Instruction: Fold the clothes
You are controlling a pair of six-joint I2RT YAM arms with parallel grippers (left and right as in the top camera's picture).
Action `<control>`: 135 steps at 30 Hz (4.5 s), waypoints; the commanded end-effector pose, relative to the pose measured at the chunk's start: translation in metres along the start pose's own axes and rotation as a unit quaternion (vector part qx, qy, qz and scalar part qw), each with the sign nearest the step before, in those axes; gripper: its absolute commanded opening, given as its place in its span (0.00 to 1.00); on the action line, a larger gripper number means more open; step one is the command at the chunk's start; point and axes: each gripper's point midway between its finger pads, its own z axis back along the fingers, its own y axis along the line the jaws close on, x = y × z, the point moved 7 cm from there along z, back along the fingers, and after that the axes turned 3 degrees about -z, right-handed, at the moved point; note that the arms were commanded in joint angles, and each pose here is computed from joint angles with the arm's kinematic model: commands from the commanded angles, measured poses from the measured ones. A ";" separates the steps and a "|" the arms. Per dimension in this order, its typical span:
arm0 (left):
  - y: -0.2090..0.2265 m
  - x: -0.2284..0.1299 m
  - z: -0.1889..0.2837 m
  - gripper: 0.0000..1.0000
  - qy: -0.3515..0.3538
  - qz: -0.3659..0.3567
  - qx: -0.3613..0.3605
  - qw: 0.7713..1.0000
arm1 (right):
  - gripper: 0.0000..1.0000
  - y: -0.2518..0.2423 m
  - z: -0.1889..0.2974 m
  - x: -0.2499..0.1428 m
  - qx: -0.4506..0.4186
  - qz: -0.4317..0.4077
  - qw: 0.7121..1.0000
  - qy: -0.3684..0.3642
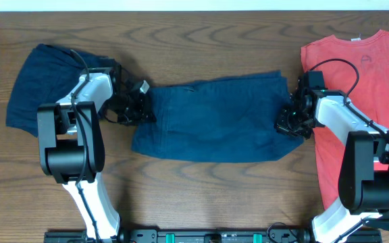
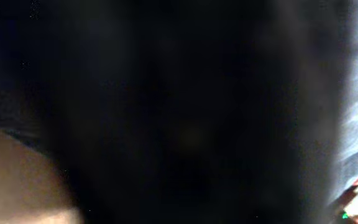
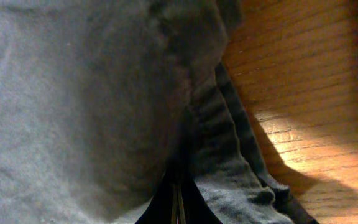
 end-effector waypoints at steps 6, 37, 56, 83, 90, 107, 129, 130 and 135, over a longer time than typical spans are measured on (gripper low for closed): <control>0.003 -0.031 0.076 0.06 0.081 0.043 0.161 0.983 | 0.01 -0.024 0.017 -0.010 -0.075 0.038 0.996 -0.021; -0.088 -0.052 0.174 0.07 -0.025 -0.005 0.213 0.977 | 0.01 0.121 -0.027 -0.065 0.105 0.229 0.967 -0.020; -0.158 -0.029 0.133 0.07 -0.098 -0.029 0.197 0.975 | 0.01 0.102 -0.044 -0.076 0.054 0.101 0.993 0.039; -0.231 -0.045 -0.013 0.36 -0.008 -0.065 0.217 0.974 | 0.01 0.101 -0.044 -0.075 0.050 0.100 0.993 0.037; -0.231 -0.046 -0.011 0.47 -0.005 -0.072 0.217 0.973 | 0.04 0.100 -0.044 -0.075 0.049 0.100 0.993 0.038; -0.159 -0.026 0.062 0.54 -0.002 -0.048 0.248 0.967 | 0.53 0.120 0.058 -0.062 0.164 0.258 0.949 -0.083; -0.115 -0.051 -0.008 0.55 0.083 -0.066 0.207 0.973 | 0.01 0.114 0.050 -0.011 0.108 0.215 0.953 -0.185; -0.111 -0.053 -0.015 0.55 0.084 -0.067 0.208 0.972 | 0.01 0.113 0.050 -0.010 0.103 0.213 0.953 -0.189; -0.092 -0.060 -0.037 0.55 0.084 -0.067 0.207 0.972 | 0.25 0.102 0.037 -0.001 0.040 0.199 0.957 -0.207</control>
